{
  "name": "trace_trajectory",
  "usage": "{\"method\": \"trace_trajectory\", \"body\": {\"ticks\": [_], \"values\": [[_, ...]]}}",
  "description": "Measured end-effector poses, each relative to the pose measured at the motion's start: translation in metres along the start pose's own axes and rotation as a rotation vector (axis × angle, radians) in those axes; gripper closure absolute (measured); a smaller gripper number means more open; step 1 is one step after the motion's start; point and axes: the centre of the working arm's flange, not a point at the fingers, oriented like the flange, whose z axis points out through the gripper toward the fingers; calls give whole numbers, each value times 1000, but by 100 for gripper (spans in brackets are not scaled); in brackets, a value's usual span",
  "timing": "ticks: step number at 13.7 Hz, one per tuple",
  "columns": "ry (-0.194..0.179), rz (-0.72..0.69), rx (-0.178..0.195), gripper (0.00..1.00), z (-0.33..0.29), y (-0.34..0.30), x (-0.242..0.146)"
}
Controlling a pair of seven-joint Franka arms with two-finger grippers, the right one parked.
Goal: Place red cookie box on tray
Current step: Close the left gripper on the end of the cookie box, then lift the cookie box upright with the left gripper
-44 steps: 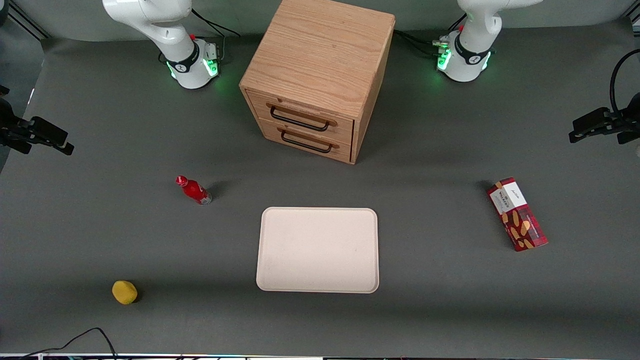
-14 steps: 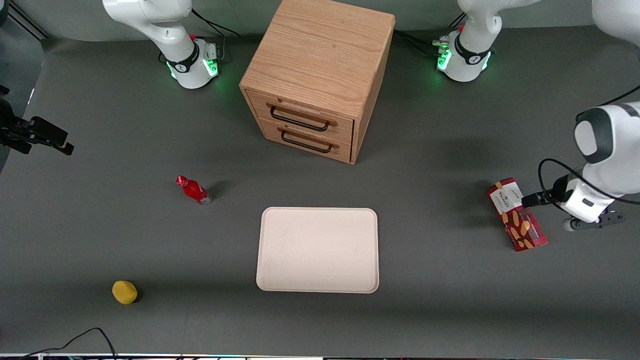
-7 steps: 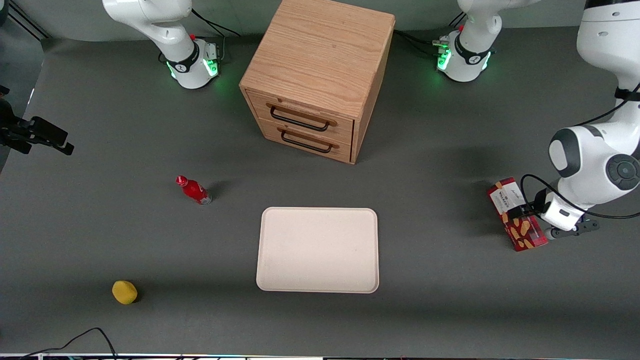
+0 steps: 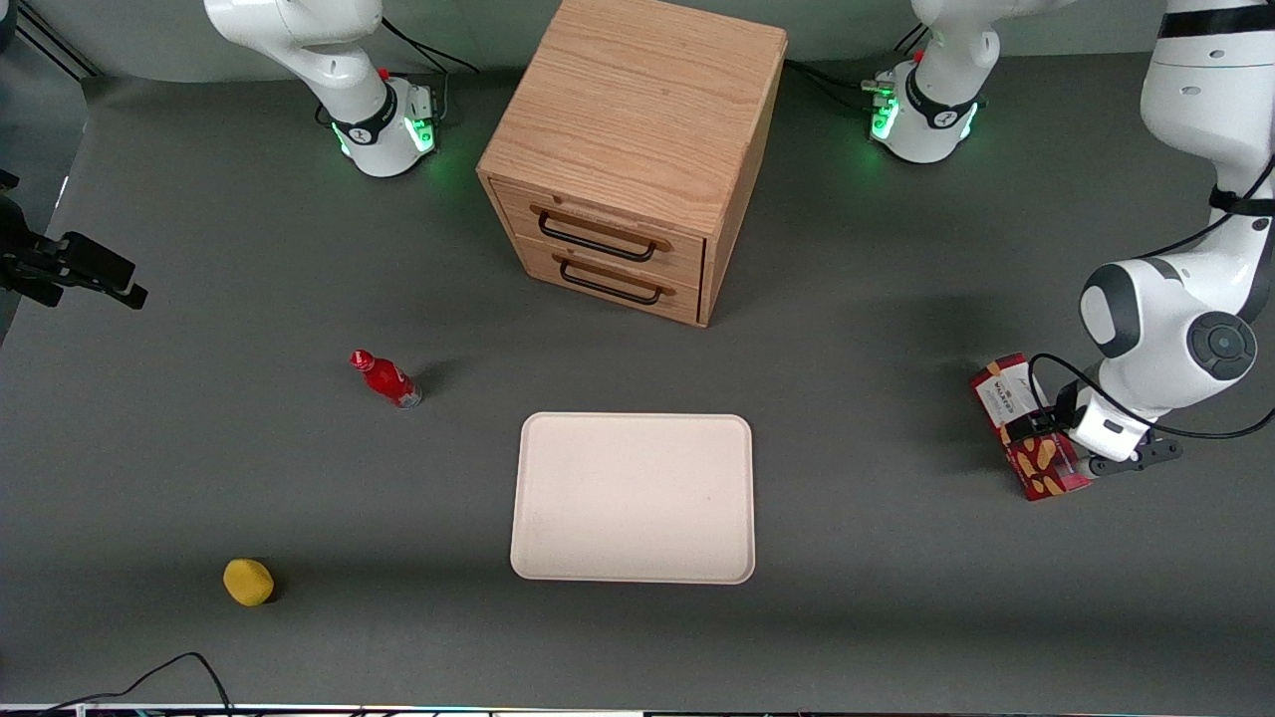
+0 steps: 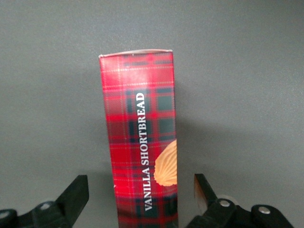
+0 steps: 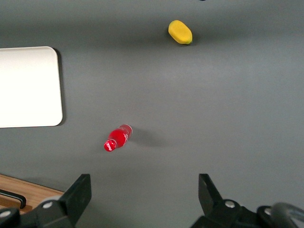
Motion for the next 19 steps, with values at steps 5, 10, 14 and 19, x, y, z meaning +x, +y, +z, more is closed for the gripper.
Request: {"method": "trace_trajectory", "body": {"ticks": [5,10,14,19], "values": [[0,-7,-2,44,0,2,0],[-9,-9,-1,70,-4,4,-1],[-76,-7,11,72,-53,4,-7],[-121,1,25,72,-187,7,-28]]}}
